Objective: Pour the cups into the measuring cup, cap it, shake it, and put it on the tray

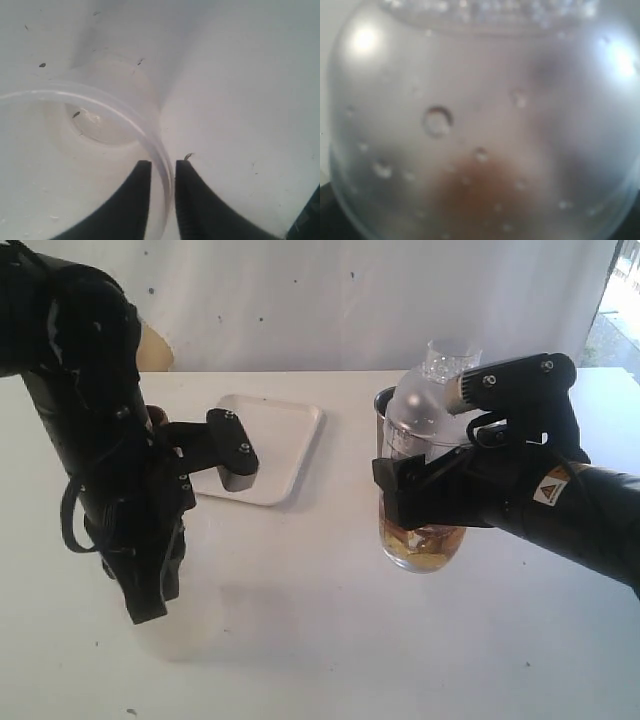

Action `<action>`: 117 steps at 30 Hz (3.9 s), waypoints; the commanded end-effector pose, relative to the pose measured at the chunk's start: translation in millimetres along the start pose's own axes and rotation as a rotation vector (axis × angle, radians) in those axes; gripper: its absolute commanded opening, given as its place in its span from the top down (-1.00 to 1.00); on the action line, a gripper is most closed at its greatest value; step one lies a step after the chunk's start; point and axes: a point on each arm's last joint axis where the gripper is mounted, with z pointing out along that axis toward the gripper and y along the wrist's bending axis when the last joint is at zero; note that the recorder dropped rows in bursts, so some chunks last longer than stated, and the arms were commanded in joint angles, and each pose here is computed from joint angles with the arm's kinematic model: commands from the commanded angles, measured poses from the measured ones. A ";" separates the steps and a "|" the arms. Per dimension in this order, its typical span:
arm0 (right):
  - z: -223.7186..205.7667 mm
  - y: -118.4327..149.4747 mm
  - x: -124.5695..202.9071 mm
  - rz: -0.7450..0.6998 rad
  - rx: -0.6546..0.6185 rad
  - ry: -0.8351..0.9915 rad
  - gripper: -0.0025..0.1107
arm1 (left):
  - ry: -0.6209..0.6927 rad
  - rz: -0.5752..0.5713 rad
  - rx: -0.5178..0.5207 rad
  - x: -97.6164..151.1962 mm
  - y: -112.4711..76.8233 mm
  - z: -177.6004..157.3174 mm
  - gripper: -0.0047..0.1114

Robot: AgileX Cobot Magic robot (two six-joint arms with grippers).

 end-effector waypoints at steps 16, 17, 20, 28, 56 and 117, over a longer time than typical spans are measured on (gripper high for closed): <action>-3.2 1.4 -9.0 -0.063 -0.012 -0.068 0.96 | -0.435 -0.131 -0.270 7.9 -12.9 -128.1 -0.17; -3.2 1.5 -9.0 -0.067 -0.013 -0.068 0.96 | -0.452 -0.169 -0.314 14.8 -13.6 -135.6 0.02; -3.1 2.3 -11.4 -0.092 -0.019 -0.077 0.96 | -0.529 -0.252 -0.399 33.9 -20.4 -151.1 0.70; -4.0 22.9 -39.1 -0.339 -0.101 -0.180 0.96 | -0.967 -0.480 -0.503 88.7 -53.7 -177.0 0.92; 89.1 90.6 -50.1 -1.069 -0.190 -0.262 0.96 | -1.597 -1.036 -0.795 240.4 -96.3 4.5 0.92; 120.0 107.9 -56.3 -1.925 0.152 -0.594 0.96 | -1.450 -0.863 -0.785 232.1 -99.1 32.3 0.92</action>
